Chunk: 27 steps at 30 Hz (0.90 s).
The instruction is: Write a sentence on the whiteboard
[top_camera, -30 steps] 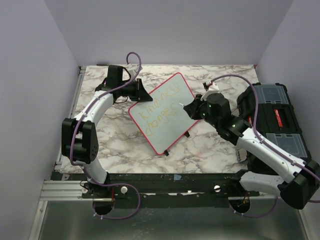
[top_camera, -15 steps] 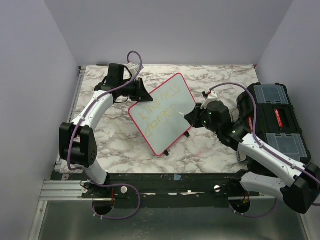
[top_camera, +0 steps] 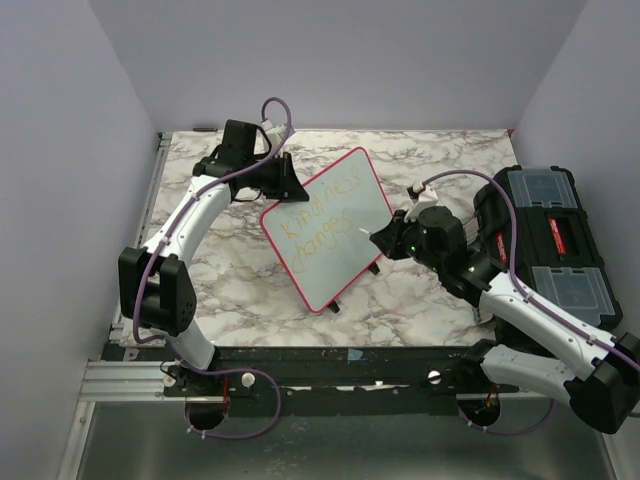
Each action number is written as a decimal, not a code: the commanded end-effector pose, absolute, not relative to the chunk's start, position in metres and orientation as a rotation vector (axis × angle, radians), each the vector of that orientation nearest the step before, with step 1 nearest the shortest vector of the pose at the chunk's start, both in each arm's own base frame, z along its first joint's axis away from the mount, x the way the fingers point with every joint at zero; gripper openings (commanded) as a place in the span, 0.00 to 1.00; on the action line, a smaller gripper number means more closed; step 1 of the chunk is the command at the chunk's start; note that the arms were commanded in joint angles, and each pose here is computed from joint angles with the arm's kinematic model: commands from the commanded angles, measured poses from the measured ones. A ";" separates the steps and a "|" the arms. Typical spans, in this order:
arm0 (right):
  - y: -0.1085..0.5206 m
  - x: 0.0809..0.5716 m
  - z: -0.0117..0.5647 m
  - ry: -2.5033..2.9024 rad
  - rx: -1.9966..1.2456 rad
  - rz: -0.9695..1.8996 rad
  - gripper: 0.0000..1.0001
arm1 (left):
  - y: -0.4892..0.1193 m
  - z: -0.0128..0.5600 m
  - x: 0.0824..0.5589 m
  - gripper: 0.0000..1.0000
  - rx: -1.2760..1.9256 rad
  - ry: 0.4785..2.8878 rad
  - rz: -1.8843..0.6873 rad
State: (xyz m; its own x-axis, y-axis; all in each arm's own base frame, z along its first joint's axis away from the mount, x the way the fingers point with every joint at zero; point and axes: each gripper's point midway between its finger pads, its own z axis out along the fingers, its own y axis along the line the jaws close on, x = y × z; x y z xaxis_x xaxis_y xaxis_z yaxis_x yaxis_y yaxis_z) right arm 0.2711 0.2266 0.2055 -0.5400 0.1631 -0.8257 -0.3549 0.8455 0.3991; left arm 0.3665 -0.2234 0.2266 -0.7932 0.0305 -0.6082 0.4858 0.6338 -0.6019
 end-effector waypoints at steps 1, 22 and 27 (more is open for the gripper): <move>0.228 0.266 0.205 2.029 -0.160 0.690 0.01 | -0.208 0.229 0.373 0.00 0.429 2.308 -0.898; 0.235 0.253 0.203 2.040 -0.271 0.739 0.01 | -0.218 0.228 0.362 0.00 0.437 2.286 -0.891; 0.225 0.259 0.201 2.046 -0.253 0.660 0.01 | -0.218 0.222 0.362 0.00 0.431 2.294 -0.889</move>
